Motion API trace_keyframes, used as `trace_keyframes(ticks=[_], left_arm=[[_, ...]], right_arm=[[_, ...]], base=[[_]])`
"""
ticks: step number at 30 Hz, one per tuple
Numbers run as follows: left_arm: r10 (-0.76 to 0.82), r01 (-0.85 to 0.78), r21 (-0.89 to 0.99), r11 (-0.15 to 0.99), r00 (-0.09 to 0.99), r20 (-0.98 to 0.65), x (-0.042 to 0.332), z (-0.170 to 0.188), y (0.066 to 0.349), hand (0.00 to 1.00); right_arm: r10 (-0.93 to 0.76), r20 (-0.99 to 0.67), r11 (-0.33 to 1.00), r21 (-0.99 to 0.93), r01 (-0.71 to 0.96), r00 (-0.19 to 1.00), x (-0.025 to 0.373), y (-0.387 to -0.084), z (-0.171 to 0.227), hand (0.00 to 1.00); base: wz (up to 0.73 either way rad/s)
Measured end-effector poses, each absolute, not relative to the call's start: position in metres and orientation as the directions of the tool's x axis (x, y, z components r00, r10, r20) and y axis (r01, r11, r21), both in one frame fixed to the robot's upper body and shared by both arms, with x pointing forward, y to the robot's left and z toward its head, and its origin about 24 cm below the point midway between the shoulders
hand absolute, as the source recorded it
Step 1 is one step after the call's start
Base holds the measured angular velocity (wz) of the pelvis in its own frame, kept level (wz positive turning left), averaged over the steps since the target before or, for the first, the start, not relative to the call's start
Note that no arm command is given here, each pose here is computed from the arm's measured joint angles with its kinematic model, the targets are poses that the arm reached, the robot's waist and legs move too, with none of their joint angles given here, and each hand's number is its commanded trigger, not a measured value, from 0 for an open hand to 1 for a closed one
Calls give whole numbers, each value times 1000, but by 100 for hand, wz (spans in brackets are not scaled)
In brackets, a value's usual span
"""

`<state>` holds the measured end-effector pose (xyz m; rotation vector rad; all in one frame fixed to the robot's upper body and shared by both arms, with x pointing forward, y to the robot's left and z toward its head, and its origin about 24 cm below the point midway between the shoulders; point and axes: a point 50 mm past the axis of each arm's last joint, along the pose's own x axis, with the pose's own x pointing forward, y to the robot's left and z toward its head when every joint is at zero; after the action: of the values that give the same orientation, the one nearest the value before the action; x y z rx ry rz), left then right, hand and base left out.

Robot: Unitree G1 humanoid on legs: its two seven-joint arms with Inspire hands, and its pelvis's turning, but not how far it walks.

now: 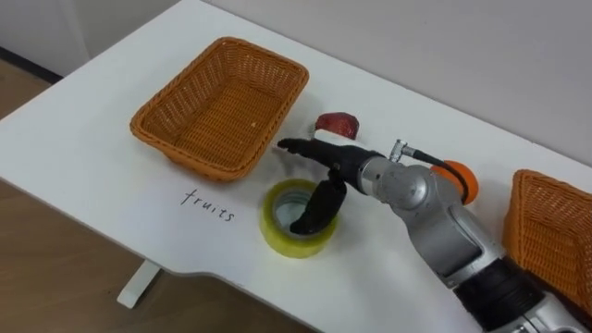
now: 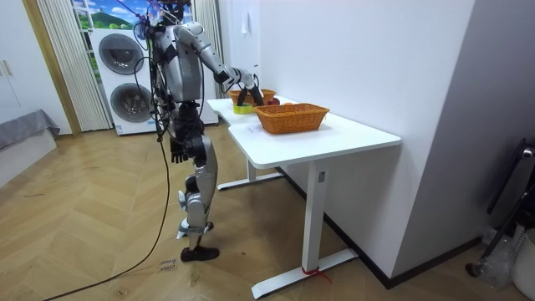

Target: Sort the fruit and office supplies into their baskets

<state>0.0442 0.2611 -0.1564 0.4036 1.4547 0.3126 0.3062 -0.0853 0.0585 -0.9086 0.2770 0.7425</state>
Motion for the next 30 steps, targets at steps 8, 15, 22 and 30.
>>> trace_keyframes(ticks=[8,15,22,30], left_arm=[[442,41,446,894,81,-894,42,-157,261,0],[442,44,445,894,71,-894,40,-158,261,0],[442,49,444,895,52,-896,39,-159,262,0],[444,49,447,893,57,-894,41,-159,264,0]], right_arm=[[437,-557,305,-647,-699,706,305,-82,58,100],[389,-556,268,-695,-668,734,307,-83,62,100],[395,-599,245,-663,-708,697,304,-81,59,100],[395,-614,240,-649,-722,683,303,-81,58,100]], base=[[0],[0],[0],[-1]])
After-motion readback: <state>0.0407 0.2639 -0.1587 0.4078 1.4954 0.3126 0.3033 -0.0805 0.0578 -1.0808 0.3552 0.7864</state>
